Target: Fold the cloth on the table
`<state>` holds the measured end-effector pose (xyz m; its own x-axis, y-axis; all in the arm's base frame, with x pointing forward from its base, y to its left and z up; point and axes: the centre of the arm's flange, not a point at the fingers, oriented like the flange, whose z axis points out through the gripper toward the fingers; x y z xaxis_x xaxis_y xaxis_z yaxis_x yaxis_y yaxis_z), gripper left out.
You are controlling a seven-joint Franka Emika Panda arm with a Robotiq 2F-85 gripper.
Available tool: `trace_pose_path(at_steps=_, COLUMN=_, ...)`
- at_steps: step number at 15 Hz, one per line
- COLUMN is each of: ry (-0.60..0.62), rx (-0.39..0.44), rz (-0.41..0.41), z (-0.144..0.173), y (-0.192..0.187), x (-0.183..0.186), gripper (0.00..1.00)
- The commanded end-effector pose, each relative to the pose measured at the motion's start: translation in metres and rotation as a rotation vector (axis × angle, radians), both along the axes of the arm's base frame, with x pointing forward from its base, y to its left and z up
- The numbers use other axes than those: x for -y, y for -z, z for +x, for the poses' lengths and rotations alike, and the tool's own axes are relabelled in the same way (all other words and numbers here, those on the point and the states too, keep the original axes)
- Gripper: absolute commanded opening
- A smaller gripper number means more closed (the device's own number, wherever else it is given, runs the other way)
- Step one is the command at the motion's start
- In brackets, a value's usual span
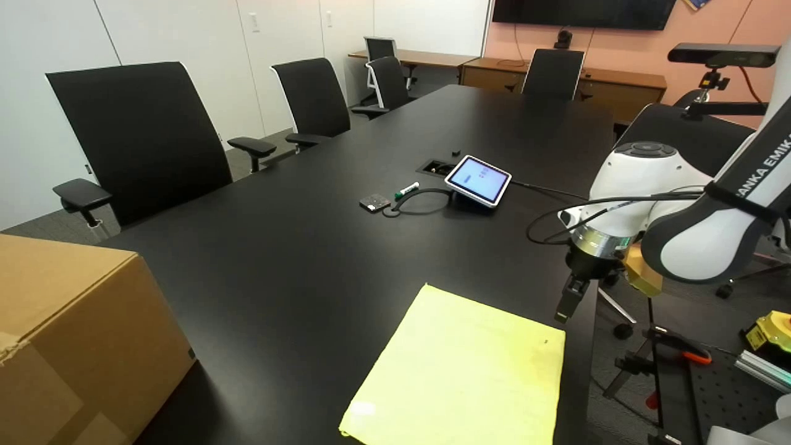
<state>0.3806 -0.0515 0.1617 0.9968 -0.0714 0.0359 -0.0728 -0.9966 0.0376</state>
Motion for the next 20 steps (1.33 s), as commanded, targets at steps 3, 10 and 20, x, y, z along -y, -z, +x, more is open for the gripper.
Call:
trace_pose_path(at_steps=3, ry=0.024, rx=0.068, rz=0.023, z=0.004, y=0.035, x=-0.020, gripper=1.00)
trace_pose_path(at_steps=10, ry=-0.006, rx=0.064, rz=0.038, z=0.005, y=0.052, x=-0.042, gripper=1.00)
trace_pose_path(at_steps=20, ry=-0.092, rx=0.033, rz=0.078, z=0.000, y=0.064, x=-0.035, gripper=1.00)
